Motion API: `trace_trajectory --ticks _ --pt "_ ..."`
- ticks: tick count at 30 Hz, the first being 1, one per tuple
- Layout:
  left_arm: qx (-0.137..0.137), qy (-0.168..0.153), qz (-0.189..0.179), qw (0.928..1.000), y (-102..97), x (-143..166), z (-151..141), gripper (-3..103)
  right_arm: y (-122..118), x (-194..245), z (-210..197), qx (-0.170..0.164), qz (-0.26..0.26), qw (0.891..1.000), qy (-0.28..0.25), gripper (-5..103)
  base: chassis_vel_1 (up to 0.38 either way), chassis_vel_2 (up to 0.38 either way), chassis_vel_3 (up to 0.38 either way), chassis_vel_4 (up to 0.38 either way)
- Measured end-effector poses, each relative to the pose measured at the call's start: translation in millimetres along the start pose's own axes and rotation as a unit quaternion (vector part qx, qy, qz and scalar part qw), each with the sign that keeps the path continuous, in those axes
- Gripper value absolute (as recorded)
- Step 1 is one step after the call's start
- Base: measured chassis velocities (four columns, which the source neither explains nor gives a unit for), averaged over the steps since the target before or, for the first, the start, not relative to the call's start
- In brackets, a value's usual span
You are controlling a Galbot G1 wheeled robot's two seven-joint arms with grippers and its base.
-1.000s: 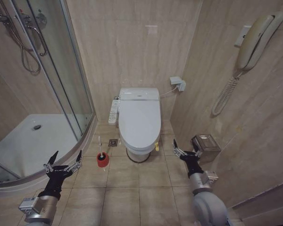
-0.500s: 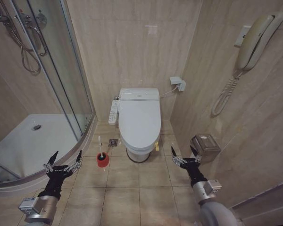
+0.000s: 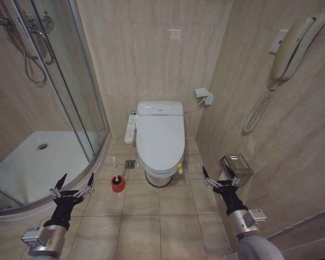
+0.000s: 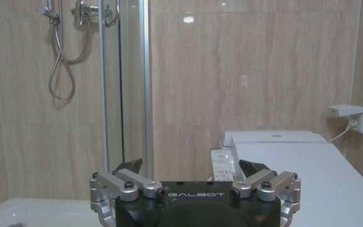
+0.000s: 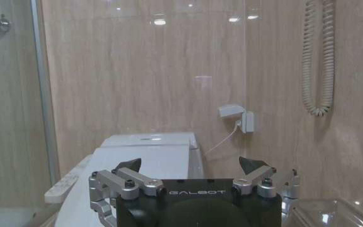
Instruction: Open the toilet lid, clean the toilet bowl with a toilet brush, close the toilet lid, and flush.
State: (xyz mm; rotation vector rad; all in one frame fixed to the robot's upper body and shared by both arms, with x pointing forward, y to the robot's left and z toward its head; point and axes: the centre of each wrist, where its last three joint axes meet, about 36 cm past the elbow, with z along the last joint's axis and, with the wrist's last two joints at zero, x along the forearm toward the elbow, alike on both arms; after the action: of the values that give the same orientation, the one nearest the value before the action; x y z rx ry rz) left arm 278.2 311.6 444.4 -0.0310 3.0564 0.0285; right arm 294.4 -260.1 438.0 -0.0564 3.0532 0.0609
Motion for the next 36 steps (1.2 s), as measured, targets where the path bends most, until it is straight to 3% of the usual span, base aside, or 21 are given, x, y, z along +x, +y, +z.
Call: trace_trajectory --ticks 15,36 --pt "0.0 0.0 0.0 1.0 0.0 0 0 100 15 3 -13 -0.025 -0.012 0.999 -0.018 100 -0.011 0.006 0.013 -0.01" --pt "0.0 0.0 0.0 1.0 0.0 0 0 100 14 -9 0 -0.028 0.01 0.999 -0.02 100 -0.109 0.106 0.125 -0.125"
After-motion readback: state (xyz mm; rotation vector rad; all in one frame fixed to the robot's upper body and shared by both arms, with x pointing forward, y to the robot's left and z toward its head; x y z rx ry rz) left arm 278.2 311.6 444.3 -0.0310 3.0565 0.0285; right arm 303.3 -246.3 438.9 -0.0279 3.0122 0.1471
